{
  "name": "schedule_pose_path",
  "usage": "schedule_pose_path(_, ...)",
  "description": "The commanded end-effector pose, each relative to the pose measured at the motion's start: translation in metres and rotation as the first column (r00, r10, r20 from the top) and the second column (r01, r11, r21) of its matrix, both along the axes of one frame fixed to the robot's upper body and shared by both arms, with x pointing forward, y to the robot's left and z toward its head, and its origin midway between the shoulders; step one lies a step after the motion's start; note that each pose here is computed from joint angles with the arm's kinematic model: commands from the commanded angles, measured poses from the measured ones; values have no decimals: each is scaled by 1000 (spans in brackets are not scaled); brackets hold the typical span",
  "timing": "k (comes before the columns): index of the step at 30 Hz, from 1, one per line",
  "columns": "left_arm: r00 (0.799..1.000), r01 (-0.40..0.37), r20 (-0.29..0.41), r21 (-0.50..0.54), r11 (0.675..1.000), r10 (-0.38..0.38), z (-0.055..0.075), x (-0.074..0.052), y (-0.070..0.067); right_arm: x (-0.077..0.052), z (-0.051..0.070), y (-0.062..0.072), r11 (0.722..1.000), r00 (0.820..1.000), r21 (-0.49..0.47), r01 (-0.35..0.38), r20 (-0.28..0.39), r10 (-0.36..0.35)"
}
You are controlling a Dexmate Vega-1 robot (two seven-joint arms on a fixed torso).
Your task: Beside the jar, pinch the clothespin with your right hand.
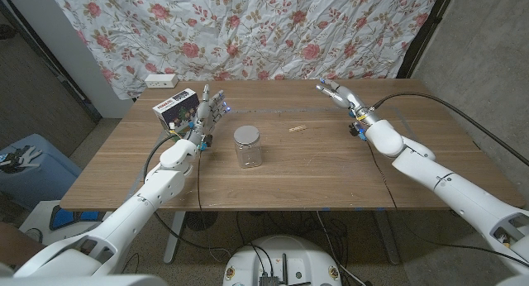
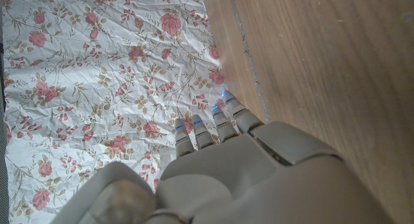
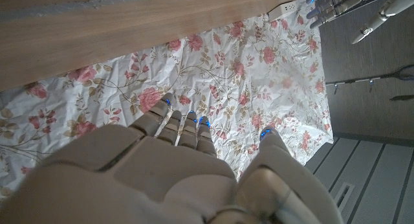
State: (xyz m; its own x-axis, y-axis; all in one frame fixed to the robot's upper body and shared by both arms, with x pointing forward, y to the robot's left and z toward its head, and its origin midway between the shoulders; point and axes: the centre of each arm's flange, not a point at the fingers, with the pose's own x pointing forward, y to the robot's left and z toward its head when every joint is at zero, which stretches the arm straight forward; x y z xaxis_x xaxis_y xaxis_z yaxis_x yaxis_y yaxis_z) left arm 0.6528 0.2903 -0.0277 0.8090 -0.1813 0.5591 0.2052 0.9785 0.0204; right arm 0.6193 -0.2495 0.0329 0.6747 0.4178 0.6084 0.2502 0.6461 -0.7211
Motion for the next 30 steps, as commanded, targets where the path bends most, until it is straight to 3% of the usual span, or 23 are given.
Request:
schedule_pose_path(1, 1000, 0, 0, 0, 1000, 0, 0, 0, 0, 3, 14, -2, 983, 997, -170, 65, 45, -58)
schedule_pose_path(6, 1000, 0, 0, 0, 1000, 0, 0, 0, 0, 6, 19, 0, 963, 995, -252, 92, 56, -80)
schedule_pose_path(17, 1000, 0, 0, 0, 1000, 0, 0, 0, 0, 4, 23, 5, 937, 990, -321, 139, 79, -120)
schedule_pose_path(30, 1000, 0, 0, 0, 1000, 0, 0, 0, 0, -2, 32, 21, 884, 987, -439, 163, 74, -145)
